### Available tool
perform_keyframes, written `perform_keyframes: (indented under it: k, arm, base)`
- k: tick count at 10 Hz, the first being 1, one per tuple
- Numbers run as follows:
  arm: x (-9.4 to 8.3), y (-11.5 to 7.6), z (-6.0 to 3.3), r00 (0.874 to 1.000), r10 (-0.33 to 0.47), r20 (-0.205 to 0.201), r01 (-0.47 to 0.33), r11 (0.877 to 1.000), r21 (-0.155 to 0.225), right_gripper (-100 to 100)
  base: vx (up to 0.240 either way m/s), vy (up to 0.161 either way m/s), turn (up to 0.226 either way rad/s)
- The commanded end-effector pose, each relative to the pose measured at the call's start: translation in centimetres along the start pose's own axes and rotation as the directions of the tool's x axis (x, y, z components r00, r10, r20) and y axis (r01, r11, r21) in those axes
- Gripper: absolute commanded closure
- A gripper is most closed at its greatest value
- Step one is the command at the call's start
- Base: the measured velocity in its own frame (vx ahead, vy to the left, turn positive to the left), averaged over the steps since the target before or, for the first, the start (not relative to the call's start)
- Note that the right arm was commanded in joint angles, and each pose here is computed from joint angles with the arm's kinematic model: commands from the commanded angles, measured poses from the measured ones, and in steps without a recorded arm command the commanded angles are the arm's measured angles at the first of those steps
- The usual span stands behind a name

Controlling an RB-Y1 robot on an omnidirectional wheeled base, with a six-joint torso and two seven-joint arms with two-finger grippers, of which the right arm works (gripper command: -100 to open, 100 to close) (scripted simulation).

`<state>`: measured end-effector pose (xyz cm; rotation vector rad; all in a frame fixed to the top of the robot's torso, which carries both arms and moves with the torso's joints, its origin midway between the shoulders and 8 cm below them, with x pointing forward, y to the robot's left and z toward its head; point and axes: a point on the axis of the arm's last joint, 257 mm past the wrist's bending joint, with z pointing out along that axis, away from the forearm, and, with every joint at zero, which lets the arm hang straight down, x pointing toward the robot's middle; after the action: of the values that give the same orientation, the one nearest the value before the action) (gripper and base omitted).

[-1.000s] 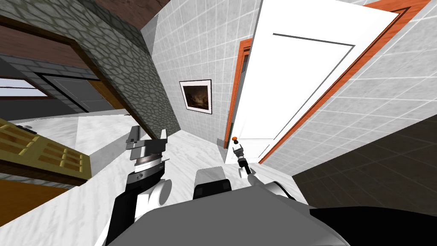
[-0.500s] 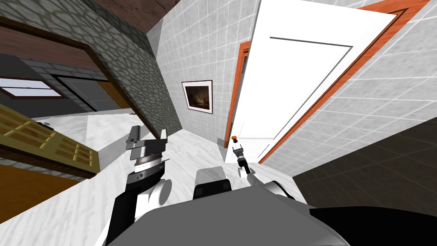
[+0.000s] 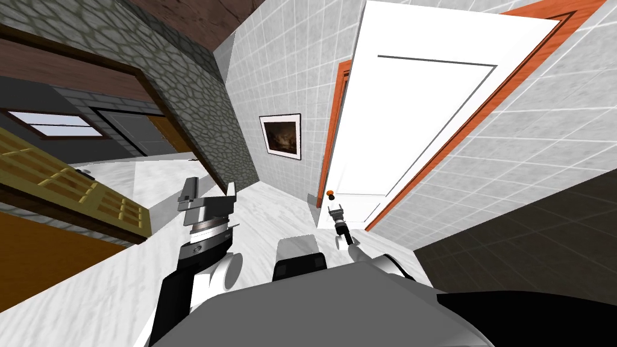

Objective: Pull the door open

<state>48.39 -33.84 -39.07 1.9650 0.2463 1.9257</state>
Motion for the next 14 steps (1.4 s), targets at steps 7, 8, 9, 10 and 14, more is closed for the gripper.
perform_keyframes:
  k: [7,8,9,10,14]
  arm:
    - [-0.05,-0.03,0.26,0.972,0.233,0.008,-0.233,0.972,-0.023,-100]
    - [-0.06,-0.03,0.29,0.964,0.266,0.009,-0.266,0.964,-0.026,-100]
    - [-0.07,-0.04,0.33,0.954,0.299,0.009,-0.298,0.954,-0.03,-100]
    - [-0.08,-0.04,0.35,0.945,0.327,0.009,-0.326,0.945,-0.032,-100]
    - [-0.1,-0.05,0.39,0.929,0.371,0.009,-0.37,0.928,-0.037,-100]
  base:
    - [-0.054,-0.023,0.041]
    - [-0.06,-0.019,0.046]
    - [-0.057,-0.015,0.059]
    - [-0.053,-0.018,0.036]
    - [-0.03,-0.016,0.018]
